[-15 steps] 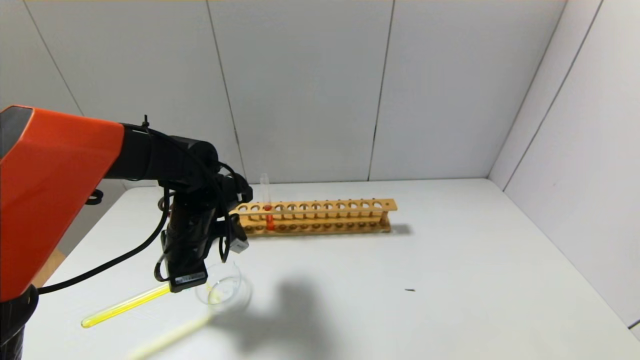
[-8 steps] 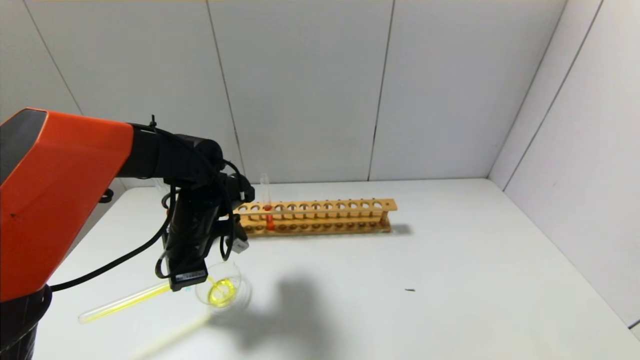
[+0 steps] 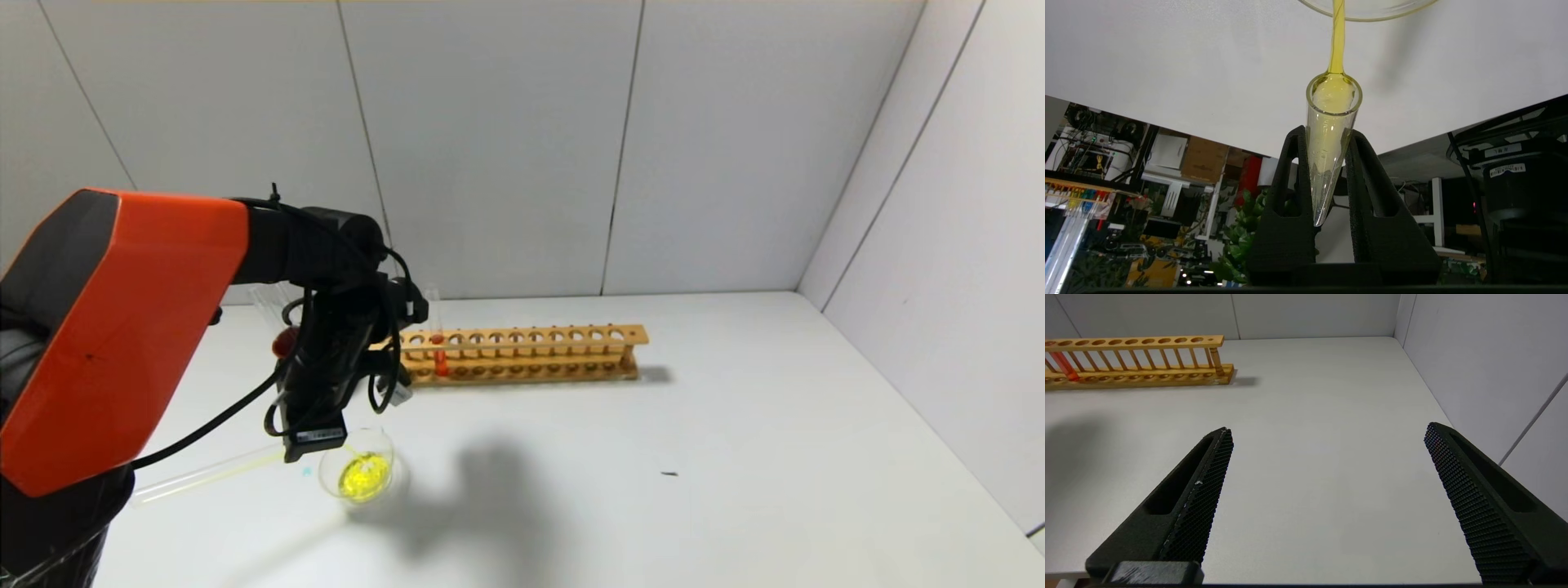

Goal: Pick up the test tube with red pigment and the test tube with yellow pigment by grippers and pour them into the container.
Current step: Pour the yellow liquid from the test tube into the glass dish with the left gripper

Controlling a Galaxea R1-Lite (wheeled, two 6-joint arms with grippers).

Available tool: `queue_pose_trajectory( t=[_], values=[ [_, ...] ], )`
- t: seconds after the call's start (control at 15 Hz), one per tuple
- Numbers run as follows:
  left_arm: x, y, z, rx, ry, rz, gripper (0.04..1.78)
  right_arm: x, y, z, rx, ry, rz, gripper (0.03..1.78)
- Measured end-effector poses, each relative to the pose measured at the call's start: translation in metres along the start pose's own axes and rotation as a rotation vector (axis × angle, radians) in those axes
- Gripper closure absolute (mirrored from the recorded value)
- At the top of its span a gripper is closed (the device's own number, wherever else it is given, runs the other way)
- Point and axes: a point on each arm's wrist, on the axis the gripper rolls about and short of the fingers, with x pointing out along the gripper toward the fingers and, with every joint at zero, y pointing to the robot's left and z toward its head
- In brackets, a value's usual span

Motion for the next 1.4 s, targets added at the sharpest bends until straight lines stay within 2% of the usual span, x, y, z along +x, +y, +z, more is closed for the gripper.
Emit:
queue_pose_trajectory(
  t=[0.4,0.87,1.4],
  values=[
    [0.003,-0.004,0.014,0.064,0.086,-0.011,1.53,0.0,0.0,0.0,0.0,0.0,0.0,0.1],
    [0.009,-0.01,0.033,0.096,0.095,0.041,1.53,0.0,0.0,0.0,0.0,0.0,0.0,0.1],
    [0.016,-0.019,0.048,0.142,0.146,0.109,1.53,0.0,0.0,0.0,0.0,0.0,0.0,0.1]
  ],
)
